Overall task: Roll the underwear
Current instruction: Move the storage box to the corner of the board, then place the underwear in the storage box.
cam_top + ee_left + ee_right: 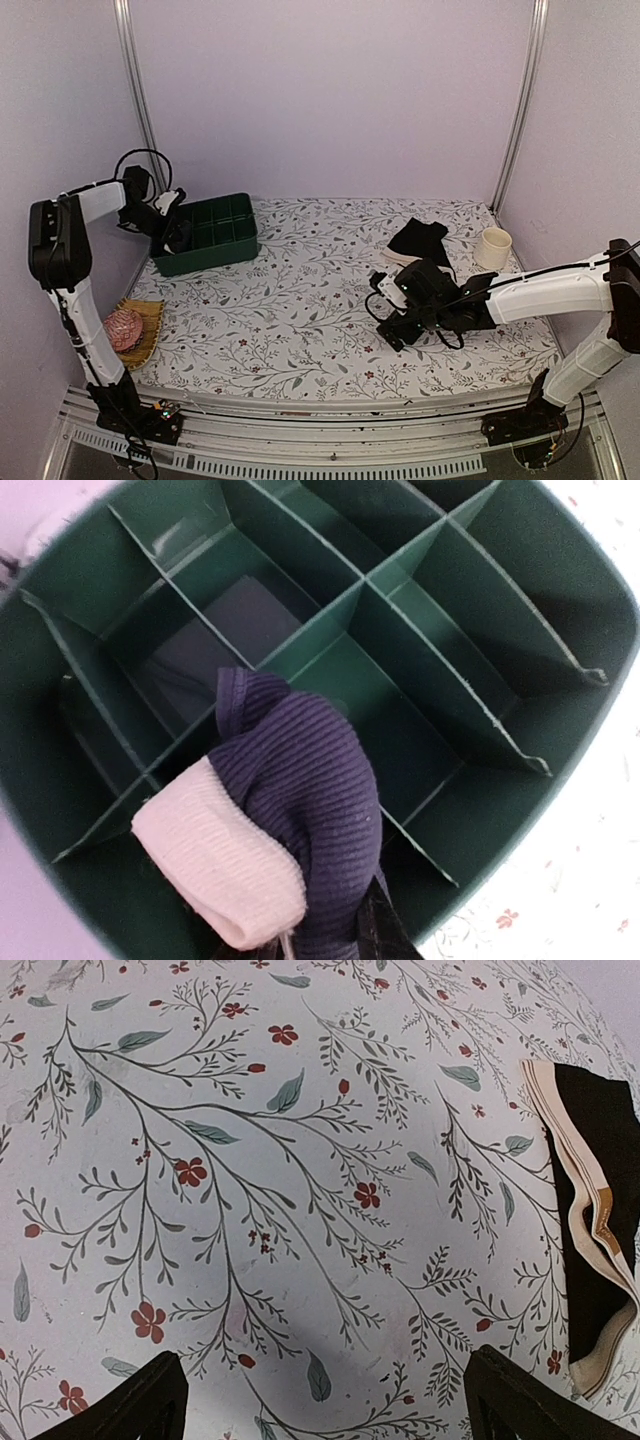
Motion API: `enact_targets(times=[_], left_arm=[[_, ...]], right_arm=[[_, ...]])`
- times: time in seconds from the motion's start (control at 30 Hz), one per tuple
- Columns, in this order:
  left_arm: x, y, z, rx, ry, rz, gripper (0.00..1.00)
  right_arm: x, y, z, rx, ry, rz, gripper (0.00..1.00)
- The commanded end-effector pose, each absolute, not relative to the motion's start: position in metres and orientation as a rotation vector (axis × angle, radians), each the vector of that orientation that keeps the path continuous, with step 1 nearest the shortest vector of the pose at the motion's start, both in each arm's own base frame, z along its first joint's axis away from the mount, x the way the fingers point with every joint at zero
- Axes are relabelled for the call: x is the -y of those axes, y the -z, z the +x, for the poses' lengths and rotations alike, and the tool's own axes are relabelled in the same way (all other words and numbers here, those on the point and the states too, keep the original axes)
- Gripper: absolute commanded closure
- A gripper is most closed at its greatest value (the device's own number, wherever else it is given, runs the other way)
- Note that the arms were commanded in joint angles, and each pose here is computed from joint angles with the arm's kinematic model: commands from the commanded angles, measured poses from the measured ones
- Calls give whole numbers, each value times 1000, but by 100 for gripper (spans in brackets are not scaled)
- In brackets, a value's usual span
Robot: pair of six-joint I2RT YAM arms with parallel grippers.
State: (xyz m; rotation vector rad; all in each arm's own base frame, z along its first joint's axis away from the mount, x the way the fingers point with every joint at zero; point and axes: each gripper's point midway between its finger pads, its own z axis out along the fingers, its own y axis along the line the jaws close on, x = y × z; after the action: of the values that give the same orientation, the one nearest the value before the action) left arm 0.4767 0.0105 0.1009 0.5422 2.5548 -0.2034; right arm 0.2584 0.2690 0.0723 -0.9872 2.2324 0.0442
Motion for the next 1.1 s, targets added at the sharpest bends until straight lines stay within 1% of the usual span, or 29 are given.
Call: enact_targets(times=[0.0, 0.17, 0.27, 0.37, 0.57, 0.73, 0.9, 1.07], left_arm=[[-22, -160, 499, -2388, 78, 436, 100], [-41, -184, 529, -2352, 3, 253, 100], [-51, -181, 537, -2371, -15, 161, 100], [-63, -158, 544, -2421, -5, 53, 100], [-83, -150, 552, -2417, -60, -111, 100], [-103, -145, 561, -2412, -158, -205, 100], [-116, -126, 564, -2447, -216, -249, 100], [-112, -112, 570, -2480, -186, -209, 100]], right_arm=[[-280, -81, 259, -2206, -73, -997, 1], [-281, -75, 259, -2217, -67, -1008, 1], [-283, -71, 258, -2224, -61, -1017, 1], [-284, -70, 258, -2224, -59, -1023, 1], [-284, -71, 257, -2221, -59, -1026, 1], [-285, -71, 257, -2217, -60, -1027, 1], [-286, -69, 257, -2218, -60, -1032, 1], [-287, -66, 256, -2222, -54, -1043, 1]])
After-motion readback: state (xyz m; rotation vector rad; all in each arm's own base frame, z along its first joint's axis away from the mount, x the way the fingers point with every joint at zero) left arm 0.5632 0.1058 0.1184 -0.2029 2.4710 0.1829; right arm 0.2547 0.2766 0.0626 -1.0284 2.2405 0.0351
